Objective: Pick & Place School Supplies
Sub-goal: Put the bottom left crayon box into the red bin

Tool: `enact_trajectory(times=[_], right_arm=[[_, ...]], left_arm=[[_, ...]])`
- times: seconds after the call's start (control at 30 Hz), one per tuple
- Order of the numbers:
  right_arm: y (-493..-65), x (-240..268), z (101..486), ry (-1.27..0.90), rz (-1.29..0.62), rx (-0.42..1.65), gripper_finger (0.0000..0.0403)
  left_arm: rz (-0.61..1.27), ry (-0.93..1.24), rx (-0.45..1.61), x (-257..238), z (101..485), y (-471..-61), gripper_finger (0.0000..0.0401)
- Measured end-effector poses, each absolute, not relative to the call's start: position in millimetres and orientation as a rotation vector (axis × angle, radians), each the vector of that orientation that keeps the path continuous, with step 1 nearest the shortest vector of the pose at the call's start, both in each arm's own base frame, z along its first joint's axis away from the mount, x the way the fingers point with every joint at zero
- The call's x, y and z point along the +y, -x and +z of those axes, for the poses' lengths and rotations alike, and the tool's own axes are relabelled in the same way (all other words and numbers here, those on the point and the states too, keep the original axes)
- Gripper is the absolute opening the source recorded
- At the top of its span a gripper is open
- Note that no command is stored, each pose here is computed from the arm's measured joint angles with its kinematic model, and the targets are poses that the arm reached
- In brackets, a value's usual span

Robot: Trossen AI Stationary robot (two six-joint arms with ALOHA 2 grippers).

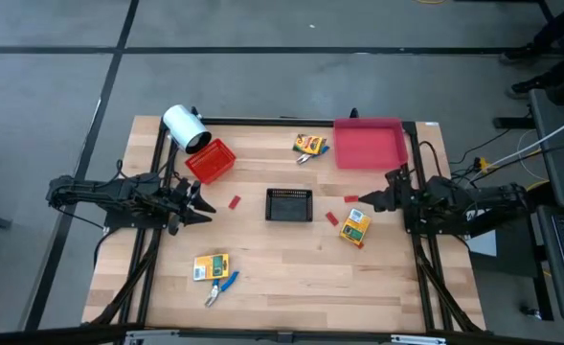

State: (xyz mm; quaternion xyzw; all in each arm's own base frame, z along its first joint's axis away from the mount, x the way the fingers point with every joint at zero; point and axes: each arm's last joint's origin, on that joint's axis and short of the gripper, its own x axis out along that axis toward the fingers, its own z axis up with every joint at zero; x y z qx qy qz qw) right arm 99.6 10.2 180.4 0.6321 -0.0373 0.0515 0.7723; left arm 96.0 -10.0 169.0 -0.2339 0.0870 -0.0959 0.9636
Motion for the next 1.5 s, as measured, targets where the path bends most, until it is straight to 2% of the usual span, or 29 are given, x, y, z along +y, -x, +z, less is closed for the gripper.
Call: enact_trajectory(times=[0.07,0.17,0.33,0.6,0.73,0.9,0.97,1.03,1.27,1.37,1.5], right_arm=[[-99,11,181,-1.387,0.054,-0.129,0.0215],[-98,15,183,-1.409,0.049,-0.160,0.0215],[-97,22,186,-1.433,0.028,-0.208,0.0215],[-97,27,200,-1.329,0.049,-0.340,0.0215],[-99,28,202,-1.299,0.085,-0.345,0.0215],[-100,32,201,-1.318,0.174,-0.276,0.0215],[-100,32,202,-1.288,0.179,-0.280,0.0215],[-99,31,205,-1.254,0.183,-0.316,0.0215],[-96,30,213,-1.152,0.203,-0.396,0.0215],[-96,30,212,-1.143,0.201,-0.396,0.0215],[-96,30,212,-1.145,0.205,-0.394,0.0215]], left_arm=[[-0.160,0.539,0.156,-9,171,-96,0.0155],[-0.130,0.771,0.090,-8,178,-97,0.0155],[-0.053,0.962,-0.177,-2,198,-96,0.0155],[-0.315,0.935,-0.563,-3,238,-82,0.0155],[-0.415,0.974,-0.504,-6,244,-86,0.0155],[-0.185,1.042,-0.409,-3,235,-106,0.0155],[-0.175,1.007,-0.406,-3,235,-113,0.0154],[-0.241,0.941,-0.463,-5,241,-114,0.0151],[-0.553,0.711,-0.969,-16,293,-95,0.0135],[-0.610,0.591,-0.949,-25,320,-102,0.0134],[-0.561,0.491,-0.735,-38,359,-123,0.0133]])
